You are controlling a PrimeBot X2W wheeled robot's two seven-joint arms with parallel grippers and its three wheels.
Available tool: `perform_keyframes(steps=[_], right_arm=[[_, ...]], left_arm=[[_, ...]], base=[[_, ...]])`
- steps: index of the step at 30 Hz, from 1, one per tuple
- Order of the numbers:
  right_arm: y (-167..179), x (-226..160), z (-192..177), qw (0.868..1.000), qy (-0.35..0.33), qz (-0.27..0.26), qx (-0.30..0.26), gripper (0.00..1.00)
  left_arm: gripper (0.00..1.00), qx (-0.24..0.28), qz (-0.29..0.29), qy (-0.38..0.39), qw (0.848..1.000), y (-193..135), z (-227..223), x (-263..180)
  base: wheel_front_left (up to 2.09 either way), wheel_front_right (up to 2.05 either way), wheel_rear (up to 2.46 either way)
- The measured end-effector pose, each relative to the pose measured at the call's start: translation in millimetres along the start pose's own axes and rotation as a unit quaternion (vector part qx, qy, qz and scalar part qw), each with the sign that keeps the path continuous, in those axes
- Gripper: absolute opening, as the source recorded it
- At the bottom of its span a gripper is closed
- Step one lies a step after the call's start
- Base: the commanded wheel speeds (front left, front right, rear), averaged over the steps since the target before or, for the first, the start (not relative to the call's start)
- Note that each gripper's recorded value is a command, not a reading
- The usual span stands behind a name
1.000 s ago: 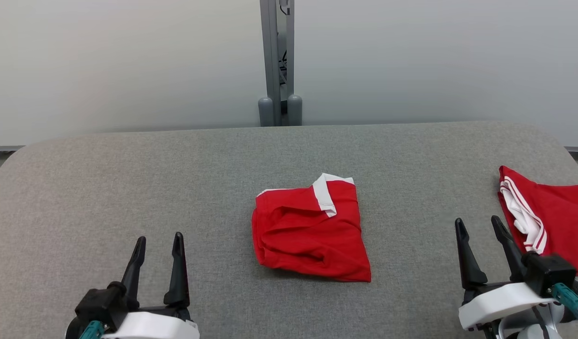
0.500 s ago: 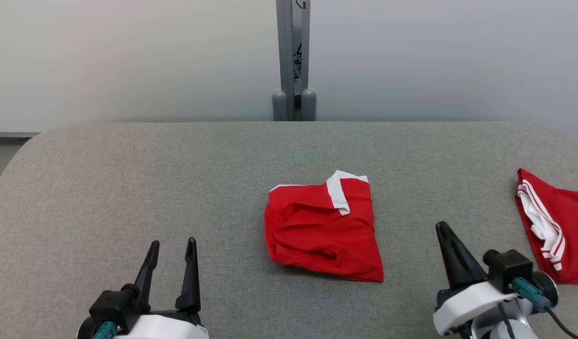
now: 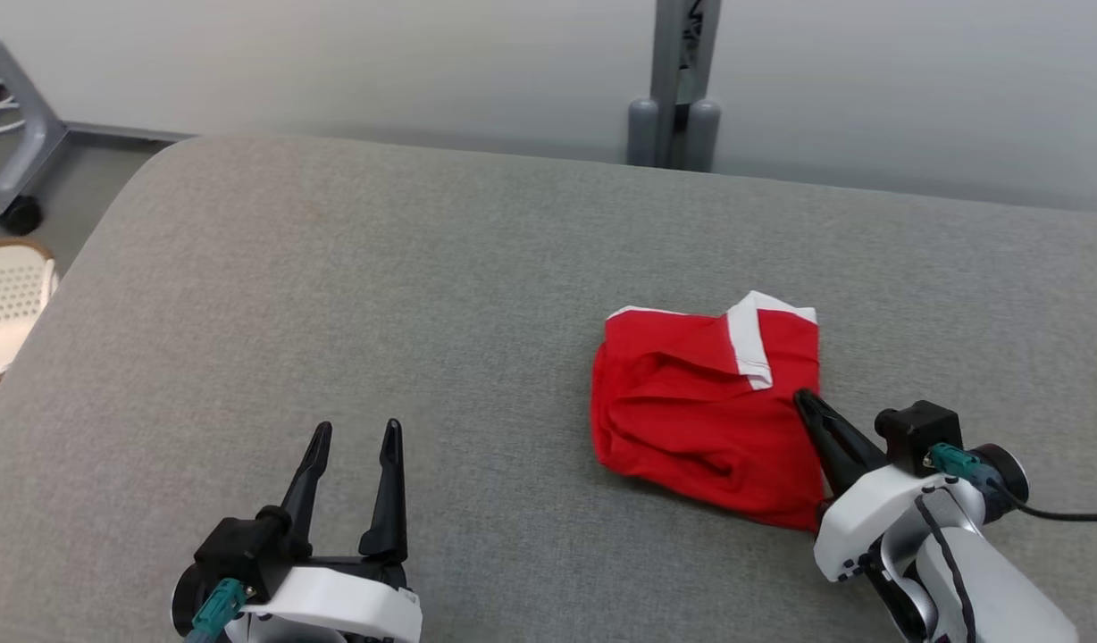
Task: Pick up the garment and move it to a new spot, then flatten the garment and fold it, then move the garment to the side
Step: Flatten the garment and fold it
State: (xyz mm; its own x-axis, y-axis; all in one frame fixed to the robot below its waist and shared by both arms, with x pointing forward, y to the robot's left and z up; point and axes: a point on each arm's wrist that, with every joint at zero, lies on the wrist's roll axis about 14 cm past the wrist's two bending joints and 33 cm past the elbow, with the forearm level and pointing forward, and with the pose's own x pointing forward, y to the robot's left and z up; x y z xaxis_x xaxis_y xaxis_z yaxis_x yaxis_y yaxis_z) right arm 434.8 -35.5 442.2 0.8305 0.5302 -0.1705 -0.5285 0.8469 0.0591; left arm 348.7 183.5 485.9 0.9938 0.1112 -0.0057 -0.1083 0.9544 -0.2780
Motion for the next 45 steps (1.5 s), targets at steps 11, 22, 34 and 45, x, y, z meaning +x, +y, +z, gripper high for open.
perform_keyframes(steps=[11, 22, 34, 45], right_arm=[[19.7, 33.8, -34.1, 0.996, 0.068, 0.054, -0.007, 0.0], [31.5, 77.3, 4.4, 0.994, 0.03, 0.099, -0.041, 0.0], [71.3, 94.2, -10.2, 0.984, 0.064, 0.155, -0.063, 0.0], [60.2, 82.6, 28.6, 0.992, 0.013, 0.121, -0.012, 0.0]], left_arm=[[1.0, 0.003, 0.044, 0.007, 0.999, 24.8, -2.2, -8.3], [1.0, -0.002, 0.068, 0.008, 0.998, 35.3, -1.4, -16.4], [1.0, -0.003, 0.103, 0.003, 0.995, 52.4, 3.0, -30.3], [1.0, 0.001, 0.08, -0.012, 0.997, 43.7, 10.9, -20.8]], base=[[0.0, 0.0, 0.0], [0.0, 0.0, 0.0], [0.0, 0.0, 0.0], [0.0, 0.0, 0.0]])
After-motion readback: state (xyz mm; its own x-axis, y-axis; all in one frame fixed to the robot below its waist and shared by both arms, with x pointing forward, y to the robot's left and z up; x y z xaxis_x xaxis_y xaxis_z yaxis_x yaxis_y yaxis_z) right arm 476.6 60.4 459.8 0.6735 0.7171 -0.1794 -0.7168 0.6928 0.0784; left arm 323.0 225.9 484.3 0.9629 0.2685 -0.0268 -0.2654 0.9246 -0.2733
